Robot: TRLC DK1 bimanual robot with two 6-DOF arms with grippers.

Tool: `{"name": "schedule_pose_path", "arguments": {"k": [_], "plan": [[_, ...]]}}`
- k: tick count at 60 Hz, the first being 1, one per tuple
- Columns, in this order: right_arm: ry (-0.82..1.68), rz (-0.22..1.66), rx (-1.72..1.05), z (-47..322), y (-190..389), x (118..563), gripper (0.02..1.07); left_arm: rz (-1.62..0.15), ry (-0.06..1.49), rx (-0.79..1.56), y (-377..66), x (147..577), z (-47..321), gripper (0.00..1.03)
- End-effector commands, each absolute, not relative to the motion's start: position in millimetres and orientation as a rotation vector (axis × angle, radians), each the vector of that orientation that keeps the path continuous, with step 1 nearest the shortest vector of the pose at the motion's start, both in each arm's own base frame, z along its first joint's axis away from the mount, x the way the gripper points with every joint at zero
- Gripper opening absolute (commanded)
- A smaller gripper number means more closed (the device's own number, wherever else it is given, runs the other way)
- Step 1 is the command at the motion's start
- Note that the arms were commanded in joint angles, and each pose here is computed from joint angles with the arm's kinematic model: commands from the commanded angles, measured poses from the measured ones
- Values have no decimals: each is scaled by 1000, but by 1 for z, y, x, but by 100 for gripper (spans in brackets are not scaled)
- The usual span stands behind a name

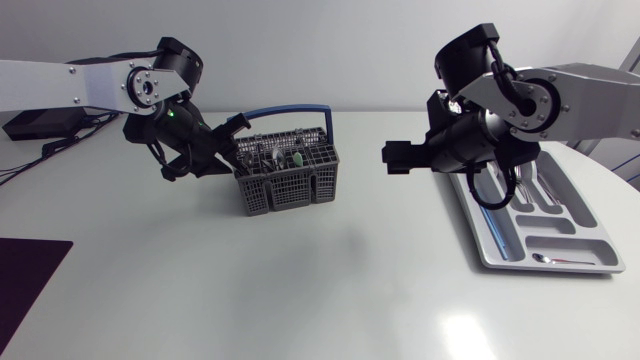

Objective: Unload the cutlery basket into the drawer organizer.

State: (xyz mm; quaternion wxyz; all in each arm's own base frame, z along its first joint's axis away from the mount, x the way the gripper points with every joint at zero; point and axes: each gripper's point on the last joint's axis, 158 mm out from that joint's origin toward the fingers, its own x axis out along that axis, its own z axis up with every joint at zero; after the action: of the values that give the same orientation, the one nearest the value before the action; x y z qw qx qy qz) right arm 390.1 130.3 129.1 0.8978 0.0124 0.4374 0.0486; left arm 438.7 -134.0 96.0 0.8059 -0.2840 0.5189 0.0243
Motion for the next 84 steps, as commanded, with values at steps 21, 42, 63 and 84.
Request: {"name": "schedule_pose_path", "arguments": {"k": [21, 42, 63, 84], "plan": [[937, 91, 33, 111, 131, 384, 99, 41, 1087, -637, -146, 446, 99, 6], [940, 172, 9, 110, 153, 380, 102, 43, 1088, -636, -145, 443, 99, 4], [935, 242, -25, 105, 176, 375, 102, 37, 1043, -653, -137, 444, 118, 4], [950, 249, -34, 96, 181, 373, 102, -5, 953, -662, -133, 438, 160, 4]]}}
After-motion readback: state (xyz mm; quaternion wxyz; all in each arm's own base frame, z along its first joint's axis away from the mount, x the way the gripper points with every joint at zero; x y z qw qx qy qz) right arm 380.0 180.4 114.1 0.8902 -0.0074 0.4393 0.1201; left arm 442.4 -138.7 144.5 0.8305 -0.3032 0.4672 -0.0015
